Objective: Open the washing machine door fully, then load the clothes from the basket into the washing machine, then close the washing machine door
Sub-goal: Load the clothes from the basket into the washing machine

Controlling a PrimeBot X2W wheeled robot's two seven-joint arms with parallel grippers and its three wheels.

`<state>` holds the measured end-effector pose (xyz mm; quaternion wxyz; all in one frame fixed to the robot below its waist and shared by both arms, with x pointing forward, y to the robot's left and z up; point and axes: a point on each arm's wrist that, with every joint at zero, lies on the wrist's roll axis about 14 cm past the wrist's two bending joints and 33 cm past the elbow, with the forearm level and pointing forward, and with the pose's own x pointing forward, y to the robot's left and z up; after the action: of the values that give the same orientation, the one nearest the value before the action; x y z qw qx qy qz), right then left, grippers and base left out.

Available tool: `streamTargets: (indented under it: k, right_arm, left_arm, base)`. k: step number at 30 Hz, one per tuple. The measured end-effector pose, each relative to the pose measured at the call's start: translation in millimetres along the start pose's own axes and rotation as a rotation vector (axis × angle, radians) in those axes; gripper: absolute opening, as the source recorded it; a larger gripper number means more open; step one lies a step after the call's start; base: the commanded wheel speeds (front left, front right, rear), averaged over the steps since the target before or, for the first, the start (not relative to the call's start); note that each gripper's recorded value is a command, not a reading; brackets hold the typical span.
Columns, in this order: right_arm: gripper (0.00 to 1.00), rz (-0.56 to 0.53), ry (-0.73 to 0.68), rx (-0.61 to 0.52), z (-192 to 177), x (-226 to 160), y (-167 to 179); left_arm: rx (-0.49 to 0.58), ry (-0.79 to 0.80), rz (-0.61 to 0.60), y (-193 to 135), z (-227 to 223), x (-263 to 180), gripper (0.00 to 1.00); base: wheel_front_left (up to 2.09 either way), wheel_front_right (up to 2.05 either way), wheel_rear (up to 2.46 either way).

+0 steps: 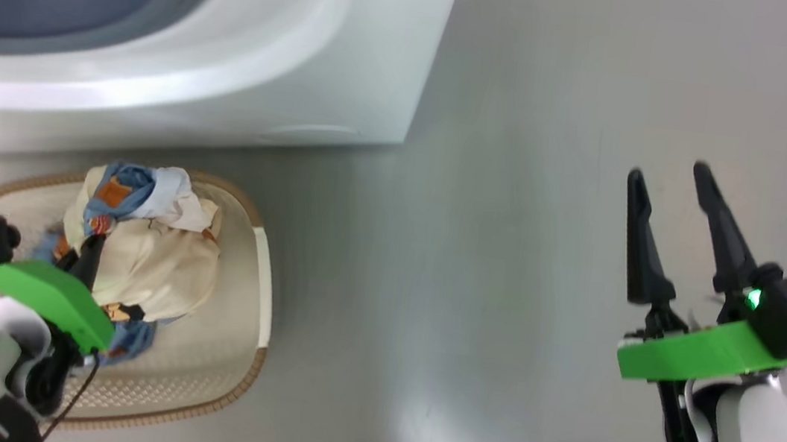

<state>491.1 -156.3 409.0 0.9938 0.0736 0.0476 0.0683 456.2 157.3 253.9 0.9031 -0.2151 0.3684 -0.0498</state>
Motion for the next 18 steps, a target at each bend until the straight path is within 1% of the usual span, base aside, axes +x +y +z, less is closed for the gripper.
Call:
streamTargets:
  k: [11, 18]
  right_arm:
    - [1.0, 0.013, -0.028, 0.011, 26.8, -36.8, 12.5]
    - [1.0, 0.01, -0.034, 0.015, 34.8, -61.6, 14.7]
  left_arm:
    - [0.047, -0.274, -0.014, -6.8, 56.9, -69.6, 0.0]
    - [0.083, -0.428, -0.022, -16.0, 76.5, -116.0, 0.0]
  base:
    - [0.0, 0.0, 0.0]
    - [0.0, 0.0, 0.0]
